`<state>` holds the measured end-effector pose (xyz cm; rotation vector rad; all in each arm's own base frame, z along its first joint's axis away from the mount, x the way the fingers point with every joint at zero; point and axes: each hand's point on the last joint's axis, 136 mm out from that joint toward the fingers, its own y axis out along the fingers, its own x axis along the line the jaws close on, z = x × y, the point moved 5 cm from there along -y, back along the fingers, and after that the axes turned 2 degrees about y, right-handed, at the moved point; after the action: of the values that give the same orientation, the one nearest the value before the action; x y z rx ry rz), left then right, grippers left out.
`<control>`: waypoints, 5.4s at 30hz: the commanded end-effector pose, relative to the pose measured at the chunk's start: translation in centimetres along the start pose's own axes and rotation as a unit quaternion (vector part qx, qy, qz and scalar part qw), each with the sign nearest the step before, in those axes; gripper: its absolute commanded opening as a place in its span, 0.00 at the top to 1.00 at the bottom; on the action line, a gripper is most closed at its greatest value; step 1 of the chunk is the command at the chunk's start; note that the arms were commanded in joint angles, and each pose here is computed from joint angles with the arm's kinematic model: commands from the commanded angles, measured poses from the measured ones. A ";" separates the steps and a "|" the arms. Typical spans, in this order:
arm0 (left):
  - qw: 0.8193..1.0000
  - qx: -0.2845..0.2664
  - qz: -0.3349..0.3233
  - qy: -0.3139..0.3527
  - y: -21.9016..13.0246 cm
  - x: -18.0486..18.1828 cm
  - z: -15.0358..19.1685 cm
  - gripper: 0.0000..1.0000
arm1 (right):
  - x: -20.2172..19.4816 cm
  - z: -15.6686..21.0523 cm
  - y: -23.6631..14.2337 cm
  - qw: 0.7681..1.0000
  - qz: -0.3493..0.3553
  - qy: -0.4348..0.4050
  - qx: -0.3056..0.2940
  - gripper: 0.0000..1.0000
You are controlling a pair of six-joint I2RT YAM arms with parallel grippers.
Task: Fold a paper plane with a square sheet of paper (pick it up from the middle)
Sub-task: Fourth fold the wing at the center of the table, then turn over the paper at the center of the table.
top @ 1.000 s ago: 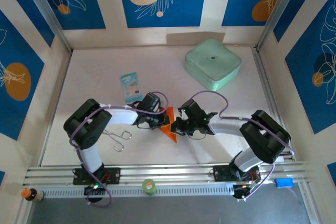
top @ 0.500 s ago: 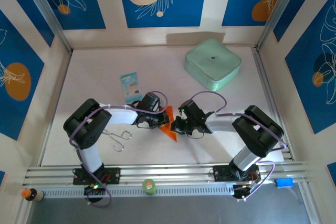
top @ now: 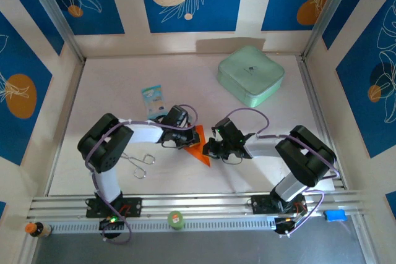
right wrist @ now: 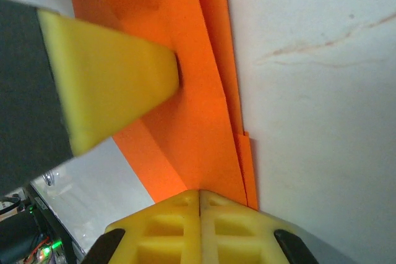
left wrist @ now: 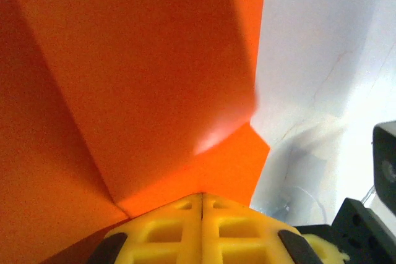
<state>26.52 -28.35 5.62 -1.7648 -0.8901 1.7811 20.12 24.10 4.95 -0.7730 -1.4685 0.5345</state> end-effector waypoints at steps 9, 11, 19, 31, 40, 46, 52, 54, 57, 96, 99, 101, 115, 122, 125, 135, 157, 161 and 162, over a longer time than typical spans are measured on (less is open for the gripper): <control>0.998 -0.054 -0.038 -0.019 -0.7 2.6 -4.8 0.98 | -5.0 3.4 0.2 0.992 0.099 0.038 0.074 1.00; 0.997 -0.059 -0.035 -0.024 -0.9 2.9 -5.3 0.98 | -5.0 3.5 0.2 0.992 0.099 0.038 0.073 1.00; 0.996 -0.077 -0.039 -0.033 -1.7 3.7 -7.4 0.98 | -5.1 3.6 0.0 0.992 0.098 0.036 0.076 1.00; 0.995 -0.102 0.002 -0.008 -4.5 1.8 -8.6 0.95 | -5.5 3.7 -0.6 0.992 0.091 0.030 0.076 1.00; 0.992 -0.124 0.025 0.022 -7.5 -0.6 -6.6 0.91 | -5.2 3.4 -0.6 0.993 0.086 0.029 0.074 1.00; 0.995 -0.060 0.059 0.050 -4.5 -1.8 -2.7 0.91 | -5.1 3.3 -0.6 0.993 0.086 0.030 0.072 1.00; 0.997 -0.027 0.050 0.050 -1.8 -0.3 -1.3 0.93 | -5.0 3.2 -0.7 0.993 0.086 0.031 0.072 1.00; 0.998 -0.017 0.044 0.044 -1.2 0.5 -1.4 0.93 | -4.9 3.2 -0.8 0.993 0.086 0.030 0.071 1.00; 0.999 -0.007 0.039 0.037 -0.4 1.4 -1.5 0.94 | -4.7 3.1 -0.9 0.994 0.082 0.029 0.069 1.00; 1.000 0.004 0.005 0.002 0.8 4.8 -0.7 0.97 | -1.9 3.1 -0.6 0.997 0.017 0.009 0.080 0.98; 1.000 0.004 0.005 0.001 0.8 4.9 -0.8 0.98 | -2.3 3.6 -1.3 0.997 0.015 0.011 0.077 0.98; 1.000 0.004 0.004 0.000 0.8 5.0 -0.8 0.98 | -2.9 4.1 -1.7 0.996 0.022 0.013 0.080 0.98; 1.000 0.006 0.002 0.001 0.7 4.9 -0.7 0.98 | -4.5 6.2 -4.4 0.997 0.027 0.017 0.064 0.98; 1.000 0.005 0.003 0.000 0.6 4.8 -0.8 0.98 | -0.6 4.1 -5.0 0.999 -0.033 -0.008 0.039 0.97; 1.000 0.006 0.003 -0.001 0.7 4.8 -0.7 0.98 | 0.2 3.1 -4.4 0.999 -0.037 -0.009 0.039 0.97; 1.000 0.006 0.004 -0.004 0.8 4.8 -0.8 0.98 | -3.6 4.9 -2.3 0.996 0.006 0.034 0.084 0.97; 0.999 0.010 -0.007 -0.030 0.6 5.1 -0.5 0.98 | -2.6 6.2 -6.0 0.994 -0.027 0.100 0.043 0.64; 0.999 0.009 -0.006 -0.032 0.5 5.1 -0.5 0.98 | -2.1 5.8 -5.7 0.993 -0.033 0.108 0.043 0.60; 0.999 0.009 -0.005 -0.031 0.5 5.1 -0.5 0.98 | -2.1 5.8 -5.6 0.992 -0.035 0.114 0.044 0.59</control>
<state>27.90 -27.09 5.10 -1.8993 -0.7777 1.8242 12.98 18.72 6.48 -0.7144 -1.2646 0.4789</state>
